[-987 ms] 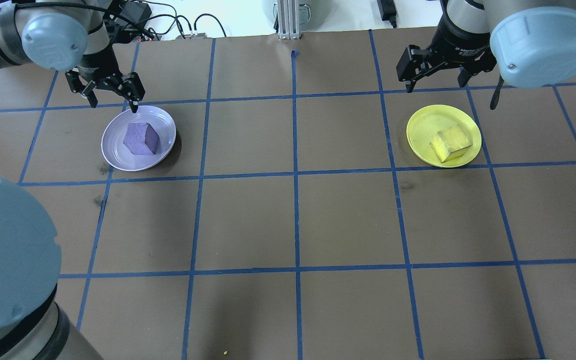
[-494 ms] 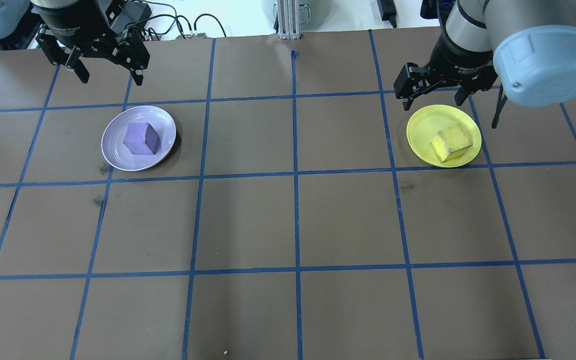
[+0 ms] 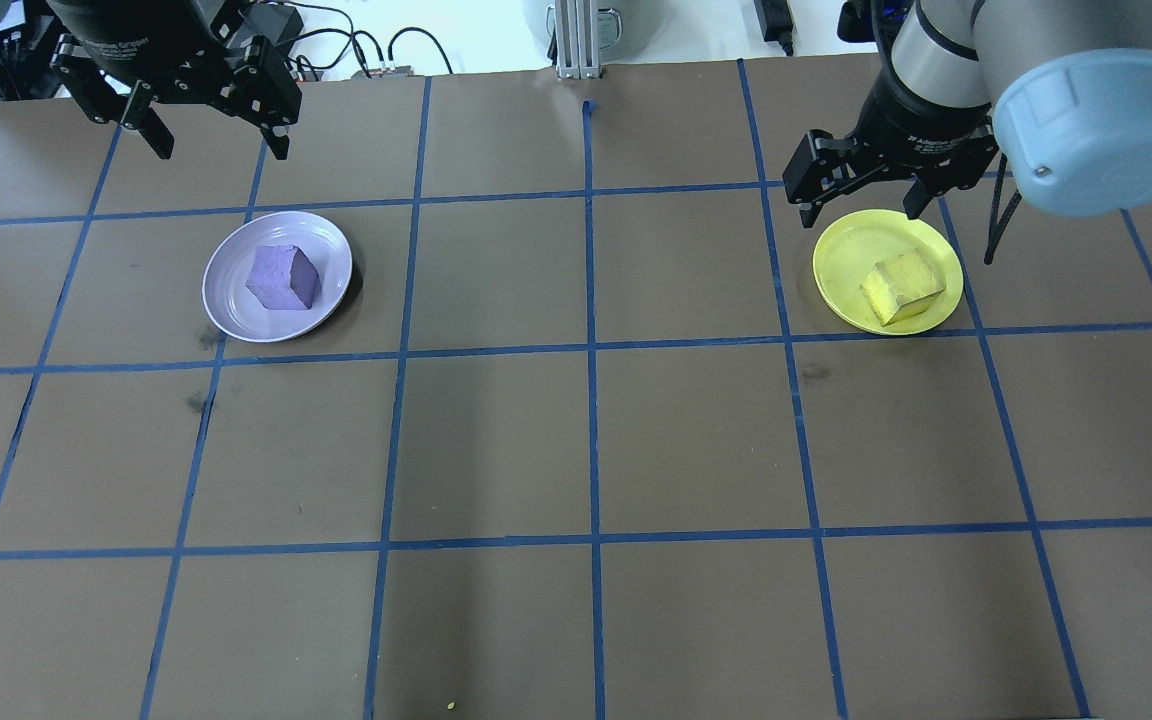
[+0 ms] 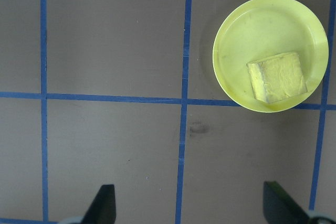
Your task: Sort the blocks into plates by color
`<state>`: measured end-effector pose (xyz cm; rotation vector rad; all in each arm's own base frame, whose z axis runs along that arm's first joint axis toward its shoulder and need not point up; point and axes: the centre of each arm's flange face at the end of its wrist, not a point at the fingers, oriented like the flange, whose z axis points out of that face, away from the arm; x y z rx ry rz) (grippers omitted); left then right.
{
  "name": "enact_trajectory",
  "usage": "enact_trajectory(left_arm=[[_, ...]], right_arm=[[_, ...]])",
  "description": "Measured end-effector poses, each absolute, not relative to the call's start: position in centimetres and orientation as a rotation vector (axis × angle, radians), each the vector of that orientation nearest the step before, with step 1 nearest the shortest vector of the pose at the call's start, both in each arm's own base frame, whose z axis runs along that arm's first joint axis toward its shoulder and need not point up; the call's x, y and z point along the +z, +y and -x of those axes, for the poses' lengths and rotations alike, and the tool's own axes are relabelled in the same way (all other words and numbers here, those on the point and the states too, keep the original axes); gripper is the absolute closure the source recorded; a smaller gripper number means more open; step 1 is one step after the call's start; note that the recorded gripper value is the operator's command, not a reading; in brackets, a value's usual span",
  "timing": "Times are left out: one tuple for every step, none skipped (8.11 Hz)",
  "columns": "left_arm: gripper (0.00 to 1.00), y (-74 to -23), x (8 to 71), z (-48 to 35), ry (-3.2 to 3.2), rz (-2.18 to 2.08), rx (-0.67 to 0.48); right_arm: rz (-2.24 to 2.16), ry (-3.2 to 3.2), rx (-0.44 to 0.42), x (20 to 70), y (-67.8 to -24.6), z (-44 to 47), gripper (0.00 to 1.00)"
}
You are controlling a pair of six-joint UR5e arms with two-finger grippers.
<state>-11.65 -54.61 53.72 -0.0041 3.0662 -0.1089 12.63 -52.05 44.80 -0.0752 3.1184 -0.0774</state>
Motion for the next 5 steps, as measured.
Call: enact_trajectory(left_arm=[[0.00, -54.54, 53.72, 11.82, 3.066, 0.002, -0.110], [0.00, -54.51, 53.68, 11.95, 3.066, 0.001, -0.110], [0.00, -54.46, 53.59, 12.05, 3.066, 0.000, -0.108], [0.00, -54.35, 53.61, 12.26, 3.065, 0.004, -0.110], [0.00, -54.22, 53.74, 12.47, 3.065, 0.006, -0.115]], right_arm=[[0.074, 3.118, -0.073, 44.73, -52.12, -12.64, 0.00], [0.072, 3.118, -0.070, 44.61, -52.23, -12.61, 0.00], [0.069, 3.118, -0.071, 44.56, -52.34, -12.54, 0.00], [0.066, 3.119, -0.071, 44.53, -52.41, -12.46, 0.00], [0.065, 3.119, -0.071, 44.50, -52.43, -12.42, 0.00]])
